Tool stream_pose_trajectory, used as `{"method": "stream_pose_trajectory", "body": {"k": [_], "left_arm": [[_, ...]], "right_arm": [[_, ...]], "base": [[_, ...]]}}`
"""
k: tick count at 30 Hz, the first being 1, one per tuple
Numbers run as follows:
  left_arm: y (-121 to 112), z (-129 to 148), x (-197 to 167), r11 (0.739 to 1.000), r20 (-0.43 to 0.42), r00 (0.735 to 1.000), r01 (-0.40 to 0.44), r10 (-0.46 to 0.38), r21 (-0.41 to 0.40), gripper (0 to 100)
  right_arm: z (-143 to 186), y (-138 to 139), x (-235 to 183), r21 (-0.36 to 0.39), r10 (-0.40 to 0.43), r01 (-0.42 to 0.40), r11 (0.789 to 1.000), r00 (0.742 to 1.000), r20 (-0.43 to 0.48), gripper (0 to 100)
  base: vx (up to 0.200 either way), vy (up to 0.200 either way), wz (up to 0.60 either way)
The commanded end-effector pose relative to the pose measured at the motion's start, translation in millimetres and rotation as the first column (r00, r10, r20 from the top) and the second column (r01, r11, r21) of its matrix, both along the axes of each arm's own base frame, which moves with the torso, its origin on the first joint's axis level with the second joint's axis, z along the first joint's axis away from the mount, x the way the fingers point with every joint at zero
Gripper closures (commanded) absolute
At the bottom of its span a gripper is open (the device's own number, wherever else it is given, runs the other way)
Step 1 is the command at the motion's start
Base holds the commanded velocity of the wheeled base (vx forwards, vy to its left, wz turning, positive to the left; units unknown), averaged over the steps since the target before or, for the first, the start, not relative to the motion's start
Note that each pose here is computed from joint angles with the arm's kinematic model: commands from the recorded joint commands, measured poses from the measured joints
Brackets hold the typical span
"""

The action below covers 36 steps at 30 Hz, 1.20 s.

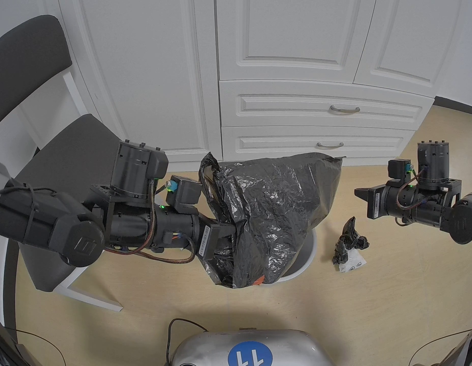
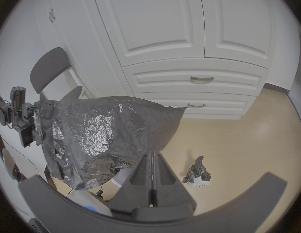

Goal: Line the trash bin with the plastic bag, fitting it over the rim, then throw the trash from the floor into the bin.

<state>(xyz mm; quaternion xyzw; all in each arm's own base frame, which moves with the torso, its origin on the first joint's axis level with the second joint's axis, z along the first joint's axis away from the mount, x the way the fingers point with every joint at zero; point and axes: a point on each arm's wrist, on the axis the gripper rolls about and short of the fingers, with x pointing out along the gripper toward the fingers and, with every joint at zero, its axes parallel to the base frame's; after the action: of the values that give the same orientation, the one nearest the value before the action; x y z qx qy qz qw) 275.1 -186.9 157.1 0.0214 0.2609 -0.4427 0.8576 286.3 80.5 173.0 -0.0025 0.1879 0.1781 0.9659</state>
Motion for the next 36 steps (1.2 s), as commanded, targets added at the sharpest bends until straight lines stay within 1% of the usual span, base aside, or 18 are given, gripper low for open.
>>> {"method": "stream_pose_trajectory", "body": {"k": [1, 2, 3, 6, 7, 9, 11, 12, 13, 14, 15, 16, 17, 18, 20, 25, 32, 36], "left_arm": [[7.2, 3.4, -12.6, 1.0, -0.004, 1.0, 0.0, 0.0, -0.005, 100], [8.8, 1.8, -15.0, 1.0, -0.009, 1.0, 0.001, -0.001, 0.0, 100], [8.9, 1.4, -15.2, 1.0, -0.01, 1.0, 0.001, -0.001, 0.001, 100], [11.6, -2.1, -20.4, 1.0, -0.025, 1.0, 0.001, -0.001, 0.004, 100], [11.6, -2.1, -20.4, 1.0, -0.025, 1.0, 0.001, -0.001, 0.004, 100], [12.5, -3.9, -22.6, 1.0, -0.028, 1.0, -0.004, 0.004, -0.008, 100], [8.6, -3.2, -26.0, 0.999, -0.028, 1.0, -0.005, 0.004, -0.041, 100], [8.6, -3.2, -26.0, 0.999, -0.027, 1.0, -0.006, 0.005, -0.044, 100], [3.9, -0.6, -27.4, 0.996, -0.02, 1.0, -0.01, 0.008, -0.091, 100], [1.1, 0.7, -27.5, 0.993, -0.015, 1.0, -0.01, 0.008, -0.117, 100], [0.1, 0.7, -27.8, 0.992, -0.016, 1.0, -0.01, 0.008, -0.124, 100], [-3.5, 2.6, -26.8, 0.987, -0.006, 1.0, -0.011, 0.01, -0.162, 100], [-4.6, 3.0, -26.9, 0.986, -0.005, 1.0, -0.011, 0.011, -0.169, 100], [-8.9, 4.0, -27.6, 0.98, -0.008, 1.0, -0.01, 0.008, -0.2, 100], [-16.9, 2.2, -30.7, 0.975, -0.033, 0.999, -0.003, -0.005, -0.223, 100], [-23.4, 0.6, -35.7, 0.971, -0.055, 0.998, 0.006, -0.019, -0.238, 100], [-24.9, -6.1, -39.4, 0.973, -0.081, 0.996, 0.011, -0.031, -0.229, 100], [-28.5, -6.0, -37.4, 0.969, -0.065, 0.997, 0.018, -0.035, -0.247, 100]], "right_arm": [[-18.8, 4.5, 23.4, 0.017, -0.019, 0.02, 1.0, 0.998, -0.059, 100], [-18.8, 5.5, 27.3, 0.038, -0.029, 0.032, 0.999, 0.997, -0.065, 100], [-18.5, 5.6, 27.9, 0.041, -0.032, 0.035, 0.999, 0.997, -0.065, 100], [-14.3, 9.5, 42.7, 0.126, -0.067, 0.076, 0.989, 0.995, -0.073, 100], [-14.3, 9.5, 42.7, 0.126, -0.067, 0.076, 0.989, 0.995, -0.073, 100], [-15.0, 10.9, 49.8, 0.163, -0.08, 0.093, 0.982, 0.993, -0.085, 100], [-17.2, 11.9, 53.7, 0.168, -0.082, 0.096, 0.981, 0.992, -0.091, 100], [-17.7, 12.0, 53.9, 0.167, -0.082, 0.097, 0.981, 0.992, -0.092, 100], [-17.4, 11.6, 54.7, 0.168, -0.084, 0.098, 0.981, 0.992, -0.091, 100], [-17.8, 11.5, 54.5, 0.167, -0.084, 0.098, 0.981, 0.992, -0.092, 100], [-17.8, 11.5, 54.5, 0.167, -0.084, 0.098, 0.981, 0.992, -0.092, 100], [-18.6, 11.4, 54.1, 0.165, -0.085, 0.099, 0.981, 0.992, -0.094, 100], [-18.2, 10.8, 54.0, 0.166, -0.087, 0.102, 0.981, 0.992, -0.095, 100], [-19.6, 9.6, 53.6, 0.161, -0.09, 0.106, 0.981, 0.991, -0.099, 100], [-19.8, 6.3, 53.9, 0.154, -0.096, 0.112, 0.982, 0.99, -0.103, 100], [-19.1, 0.9, 56.6, 0.156, -0.113, 0.127, 0.98, 0.989, -0.098, 100], [-15.3, -6.1, 60.1, 0.162, -0.134, 0.146, 0.976, 0.988, -0.081, 100], [-13.9, -8.5, 61.8, 0.168, -0.141, 0.152, 0.974, 0.987, -0.075, 100]], "base": [[0.0, 0.0, 0.0], [0.0, 0.0, 0.0], [0.0, 0.0, 0.0], [0.0, 0.0, 0.0], [0.0, 0.0, 0.0], [0.0, 0.0, 0.0], [0.0, 0.0, 0.0], [0.0, 0.0, 0.0], [0.0, 0.0, 0.0], [0.0, 0.0, 0.0], [0.0, 0.0, 0.0], [0.0, 0.0, 0.0], [0.0, 0.0, 0.0], [0.0, 0.0, 0.0], [0.0, 0.0, 0.0], [0.0, 0.0, 0.0], [0.0, 0.0, 0.0], [0.0, 0.0, 0.0]]}}
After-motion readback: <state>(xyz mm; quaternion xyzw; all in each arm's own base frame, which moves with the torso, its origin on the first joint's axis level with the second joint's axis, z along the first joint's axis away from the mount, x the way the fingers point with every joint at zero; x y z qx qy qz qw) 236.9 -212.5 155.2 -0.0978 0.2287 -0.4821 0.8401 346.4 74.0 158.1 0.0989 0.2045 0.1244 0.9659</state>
